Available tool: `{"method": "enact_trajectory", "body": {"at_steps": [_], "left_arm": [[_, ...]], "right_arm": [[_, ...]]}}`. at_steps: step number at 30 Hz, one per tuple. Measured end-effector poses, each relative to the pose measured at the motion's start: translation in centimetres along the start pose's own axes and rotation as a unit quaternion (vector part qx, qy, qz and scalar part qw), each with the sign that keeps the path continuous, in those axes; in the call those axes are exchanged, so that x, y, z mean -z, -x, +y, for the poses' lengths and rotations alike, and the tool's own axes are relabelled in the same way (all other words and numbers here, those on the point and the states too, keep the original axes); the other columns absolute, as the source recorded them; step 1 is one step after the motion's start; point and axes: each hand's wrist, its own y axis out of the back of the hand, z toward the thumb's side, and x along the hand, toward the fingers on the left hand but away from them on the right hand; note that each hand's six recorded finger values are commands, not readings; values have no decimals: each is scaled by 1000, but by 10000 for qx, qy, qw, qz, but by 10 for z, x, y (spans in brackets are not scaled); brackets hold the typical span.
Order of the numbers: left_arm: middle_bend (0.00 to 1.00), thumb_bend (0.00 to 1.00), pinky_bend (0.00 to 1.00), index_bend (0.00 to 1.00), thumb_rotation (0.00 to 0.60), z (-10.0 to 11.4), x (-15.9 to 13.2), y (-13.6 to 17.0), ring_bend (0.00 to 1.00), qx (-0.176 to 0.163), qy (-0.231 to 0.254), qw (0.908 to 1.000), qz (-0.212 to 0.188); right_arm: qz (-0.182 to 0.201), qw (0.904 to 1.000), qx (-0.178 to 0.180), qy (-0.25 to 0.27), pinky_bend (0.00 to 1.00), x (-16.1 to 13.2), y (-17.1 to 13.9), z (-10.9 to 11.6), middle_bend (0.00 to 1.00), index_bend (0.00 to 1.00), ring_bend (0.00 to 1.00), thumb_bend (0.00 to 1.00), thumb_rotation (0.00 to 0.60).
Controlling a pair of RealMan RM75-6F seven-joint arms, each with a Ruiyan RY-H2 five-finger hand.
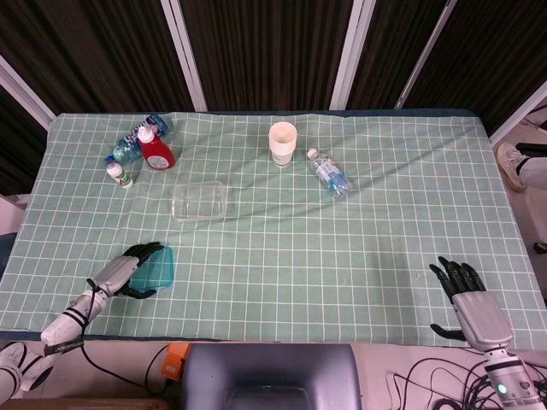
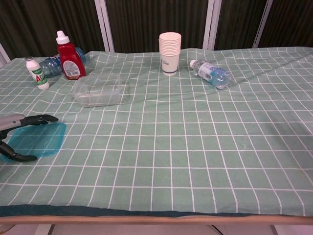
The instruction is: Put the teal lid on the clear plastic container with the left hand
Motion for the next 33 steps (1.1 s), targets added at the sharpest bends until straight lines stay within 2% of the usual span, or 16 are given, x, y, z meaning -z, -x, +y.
{"method": "enact_trajectory", "body": {"at_steps": [7, 10, 11, 14, 18, 25, 33], "left_arm": [[0, 194, 2, 0, 600, 1, 4, 0, 29, -4, -24, 10000, 94], [0, 197, 60, 0, 600, 1, 6, 0, 170, 2, -66, 9999, 146], [0, 201, 114, 0, 600, 1, 6, 0, 249, 0, -82, 9998, 160], [26, 205, 254, 0, 600, 0, 7, 2, 399, -22, -118, 9998, 183], [108, 209, 385, 0, 600, 0, 7, 5, 525, -63, -123, 9997, 201], [179, 224, 438, 0, 600, 2, 0, 9, 586, -147, -70, 9998, 101], [267, 227, 510, 0, 600, 21, -20, 14, 659, -477, -86, 9986, -215]], "right_arm": [[9, 10000, -3, 7, 0, 0, 0, 0, 0, 0, 0, 133, 600], [13, 10000, -6, 7, 0, 0, -1, 0, 0, 0, 0, 132, 600], [12, 10000, -6, 9, 0, 0, -1, 0, 0, 0, 0, 132, 600], [12, 10000, -6, 10, 0, 0, -1, 0, 0, 0, 0, 132, 600], [12, 10000, -5, 7, 0, 0, -1, 0, 0, 0, 0, 132, 600], [19, 10000, -9, 11, 0, -1, -1, 0, 0, 0, 0, 132, 600], [29, 10000, -4, 18, 0, -1, -2, 0, 0, 0, 0, 132, 600]]}}
